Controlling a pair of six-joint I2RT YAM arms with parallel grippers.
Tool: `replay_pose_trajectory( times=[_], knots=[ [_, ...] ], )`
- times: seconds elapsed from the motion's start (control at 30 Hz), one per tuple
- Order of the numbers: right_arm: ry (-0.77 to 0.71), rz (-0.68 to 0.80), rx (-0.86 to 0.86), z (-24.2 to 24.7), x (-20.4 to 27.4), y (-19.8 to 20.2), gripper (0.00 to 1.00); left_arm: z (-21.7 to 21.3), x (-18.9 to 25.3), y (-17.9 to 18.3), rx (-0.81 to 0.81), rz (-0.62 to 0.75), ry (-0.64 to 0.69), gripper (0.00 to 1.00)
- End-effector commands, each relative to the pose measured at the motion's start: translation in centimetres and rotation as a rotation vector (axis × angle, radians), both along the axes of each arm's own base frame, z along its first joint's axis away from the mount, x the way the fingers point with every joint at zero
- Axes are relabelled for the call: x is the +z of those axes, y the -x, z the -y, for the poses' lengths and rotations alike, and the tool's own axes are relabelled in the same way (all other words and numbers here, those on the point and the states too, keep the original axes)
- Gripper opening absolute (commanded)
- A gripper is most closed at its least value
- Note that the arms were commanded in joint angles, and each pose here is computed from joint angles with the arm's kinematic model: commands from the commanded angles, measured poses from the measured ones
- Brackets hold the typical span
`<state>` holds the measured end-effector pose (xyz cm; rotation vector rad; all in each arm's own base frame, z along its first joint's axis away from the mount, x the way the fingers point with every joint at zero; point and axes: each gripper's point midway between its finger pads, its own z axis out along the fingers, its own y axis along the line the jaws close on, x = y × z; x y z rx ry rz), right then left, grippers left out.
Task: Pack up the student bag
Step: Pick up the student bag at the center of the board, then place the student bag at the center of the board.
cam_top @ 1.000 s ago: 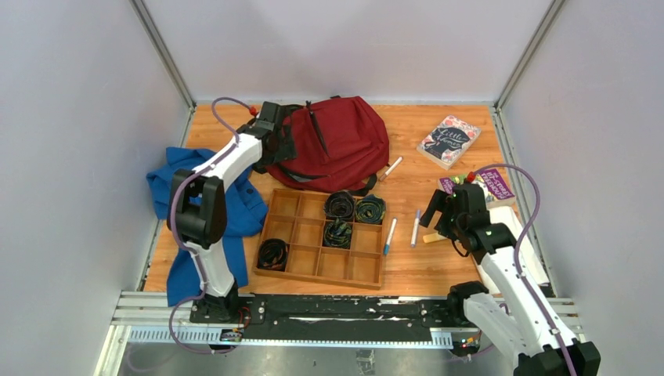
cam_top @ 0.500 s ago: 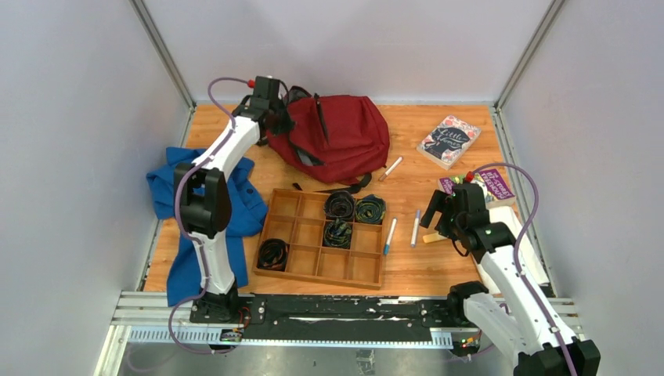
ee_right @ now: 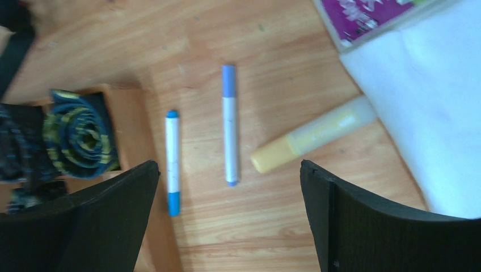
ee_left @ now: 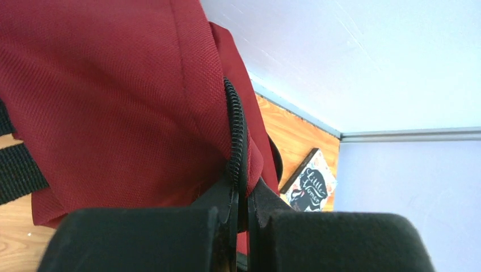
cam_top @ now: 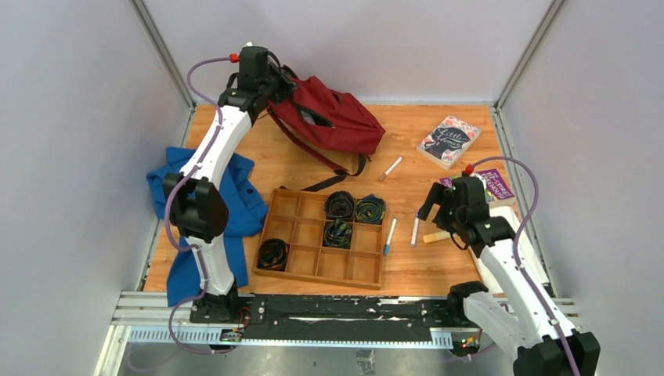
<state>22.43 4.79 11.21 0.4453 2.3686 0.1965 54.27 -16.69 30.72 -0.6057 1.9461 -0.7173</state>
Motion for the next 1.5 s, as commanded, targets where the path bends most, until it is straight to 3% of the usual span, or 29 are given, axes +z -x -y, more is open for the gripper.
replay_pose_trajectory(
  times=[0.0,0.13,0.33,0.43,0.5,0.7,0.9,0.93,1.03,1.07,1.2,1.4,1.47],
  knots=[
    [-0.191,0.175,0.075,-4.1,5.0,-4.4,0.98,0.2,6.3,0.1,0.025,0.141,0.101,0.0],
    [-0.302,0.218,0.18,-7.9,7.0,-8.8,0.96,1.6,7.1,1.0,-0.038,0.145,0.134,0.0],
    [-0.31,0.062,0.331,-12.0,5.1,-15.0,0.96,6.5,7.5,4.4,-0.27,0.142,0.134,0.0],
    [-0.314,-0.004,0.356,-14.2,3.8,-18.3,0.86,8.0,7.7,6.5,-0.315,0.155,0.091,0.0],
    [-0.29,0.003,0.347,-15.6,3.2,-21.0,0.84,8.6,7.5,7.9,-0.34,0.156,0.08,0.0],
    [-0.42,0.002,0.378,-21.0,3.7,-25.9,0.83,7.4,6.8,12.5,-0.356,0.158,0.077,0.0],
    [-0.498,0.087,0.378,-23.5,7.3,-29.3,0.83,9.3,6.5,18.1,-0.384,0.163,0.029,0.0],
    [-0.504,0.103,0.378,-23.6,8.0,-29.6,0.83,9.9,6.3,18.9,-0.401,0.165,0.022,0.06],
    [-0.501,0.143,0.396,-23.7,9.5,-30.2,0.84,12.1,4.7,20.5,-0.489,0.123,0.028,0.48],
    [-0.492,0.143,0.407,-23.5,9.6,-30.1,0.84,12.7,4.2,20.9,-0.526,0.108,0.03,0.57],
    [-0.445,0.121,0.408,-21.3,9.6,-28.5,0.86,12.4,3.3,21.4,-0.579,0.088,-0.064,0.69],
    [-0.32,0.102,0.354,-15.6,8.6,-23.9,0.87,7.9,2.4,20.8,-0.505,0.114,-0.363,0.75],
    [-0.304,0.093,0.332,-13.8,8.5,-21.9,0.87,7.4,1.5,21.0,-0.546,0.138,-0.441,0.75]
  ],
)
